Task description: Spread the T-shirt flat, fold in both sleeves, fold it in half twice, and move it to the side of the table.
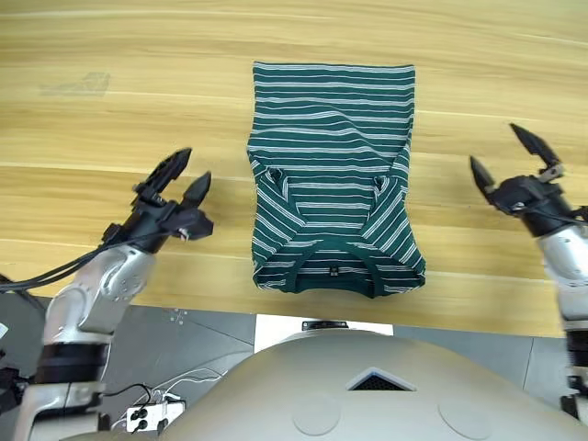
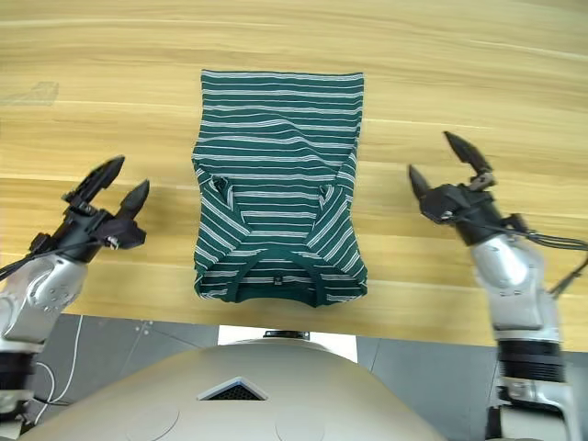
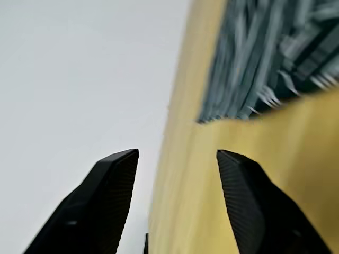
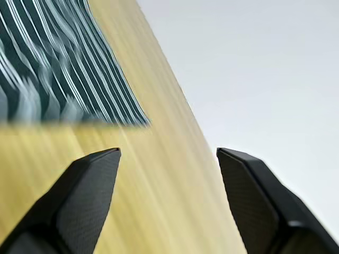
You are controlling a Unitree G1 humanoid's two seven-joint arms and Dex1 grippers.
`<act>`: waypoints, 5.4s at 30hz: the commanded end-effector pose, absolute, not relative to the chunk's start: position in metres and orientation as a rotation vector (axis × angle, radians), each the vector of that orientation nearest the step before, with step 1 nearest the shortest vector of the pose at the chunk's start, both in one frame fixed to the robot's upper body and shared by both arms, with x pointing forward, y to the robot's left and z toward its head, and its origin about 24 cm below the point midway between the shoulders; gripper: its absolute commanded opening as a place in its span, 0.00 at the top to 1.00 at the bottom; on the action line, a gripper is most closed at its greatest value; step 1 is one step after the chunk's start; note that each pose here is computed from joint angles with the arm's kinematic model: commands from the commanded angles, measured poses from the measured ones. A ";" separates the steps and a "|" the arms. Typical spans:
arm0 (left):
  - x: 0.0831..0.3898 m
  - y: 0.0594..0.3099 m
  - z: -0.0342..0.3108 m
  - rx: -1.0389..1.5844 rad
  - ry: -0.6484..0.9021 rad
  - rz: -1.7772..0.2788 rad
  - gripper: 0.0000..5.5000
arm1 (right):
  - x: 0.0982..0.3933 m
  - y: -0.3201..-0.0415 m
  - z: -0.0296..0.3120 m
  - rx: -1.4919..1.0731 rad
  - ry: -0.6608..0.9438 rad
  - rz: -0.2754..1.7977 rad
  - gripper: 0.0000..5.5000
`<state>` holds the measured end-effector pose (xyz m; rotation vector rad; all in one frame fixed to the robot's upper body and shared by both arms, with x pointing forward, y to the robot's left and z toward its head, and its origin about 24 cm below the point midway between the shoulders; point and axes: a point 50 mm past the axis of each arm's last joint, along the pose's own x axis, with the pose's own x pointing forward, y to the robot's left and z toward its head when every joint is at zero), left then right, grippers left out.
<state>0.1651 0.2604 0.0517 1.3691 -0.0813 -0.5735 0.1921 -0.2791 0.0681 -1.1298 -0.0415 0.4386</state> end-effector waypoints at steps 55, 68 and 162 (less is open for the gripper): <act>0.132 0.221 0.015 1.262 0.105 -1.574 1.00 | 0.133 -0.230 0.022 -1.129 0.073 1.500 1.00; 0.140 0.214 0.020 1.219 0.015 -1.517 1.00 | 0.151 -0.211 0.031 -1.129 -0.088 1.441 1.00; 0.364 0.152 0.029 0.119 0.307 -0.443 0.23 | 0.235 -0.077 0.034 -0.119 -0.139 0.347 0.55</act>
